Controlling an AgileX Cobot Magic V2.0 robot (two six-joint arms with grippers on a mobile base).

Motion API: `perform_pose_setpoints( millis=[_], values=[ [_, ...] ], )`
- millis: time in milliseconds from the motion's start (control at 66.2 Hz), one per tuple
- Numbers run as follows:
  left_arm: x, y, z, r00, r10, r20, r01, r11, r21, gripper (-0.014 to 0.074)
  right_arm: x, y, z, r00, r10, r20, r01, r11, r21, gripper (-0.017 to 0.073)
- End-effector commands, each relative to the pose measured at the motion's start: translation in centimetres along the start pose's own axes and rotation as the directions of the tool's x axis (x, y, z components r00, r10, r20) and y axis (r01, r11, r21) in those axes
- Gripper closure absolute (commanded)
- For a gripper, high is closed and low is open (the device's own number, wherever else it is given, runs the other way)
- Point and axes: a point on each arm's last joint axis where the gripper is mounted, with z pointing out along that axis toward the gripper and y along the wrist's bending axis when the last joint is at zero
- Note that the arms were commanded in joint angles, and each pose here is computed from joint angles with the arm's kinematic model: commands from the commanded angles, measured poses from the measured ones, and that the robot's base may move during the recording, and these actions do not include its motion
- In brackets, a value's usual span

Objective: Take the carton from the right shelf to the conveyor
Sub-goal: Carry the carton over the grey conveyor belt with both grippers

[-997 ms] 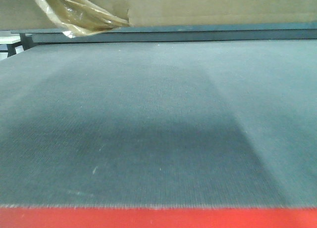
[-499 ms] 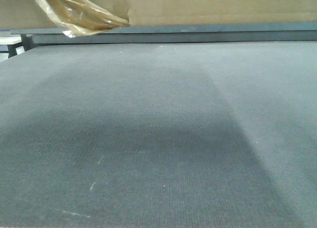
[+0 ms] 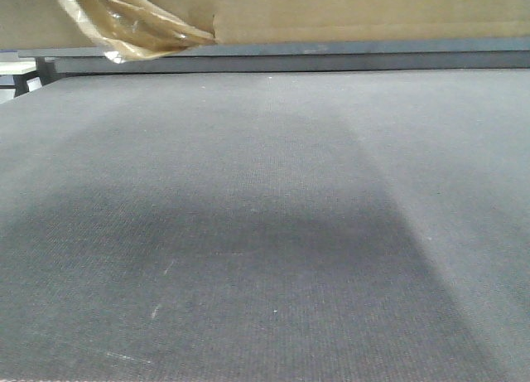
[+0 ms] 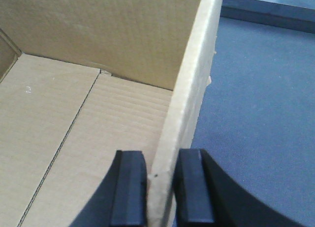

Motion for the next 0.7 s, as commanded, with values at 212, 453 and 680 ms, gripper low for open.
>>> perform_pose_setpoints(
  millis=[212, 453, 680],
  values=[
    [-0.39, 0.95, -0.43, 0.999, 0.034, 0.040, -0.031, 0.997, -0.077, 0.0610, -0.46, -0.03, -1.14, 0.998, -0.017, 0.057, 0.017, 1.000, -0.004, 0.0617],
    [-0.39, 0.95, -0.43, 0.999, 0.034, 0.040, -0.031, 0.997, -0.077, 0.0610, -0.46, -0.03, -1.14, 0.998, -0.017, 0.057, 0.017, 1.000, -0.004, 0.0617],
    [-1.10, 0.43, -0.46, 0.992, 0.026, 0.119, -0.024, 0.999, -0.022, 0.0610, -0.47, -0.02, -1.14, 0.998, -0.015, 0.059, 0.016, 1.000, -0.006, 0.0617]
  ],
)
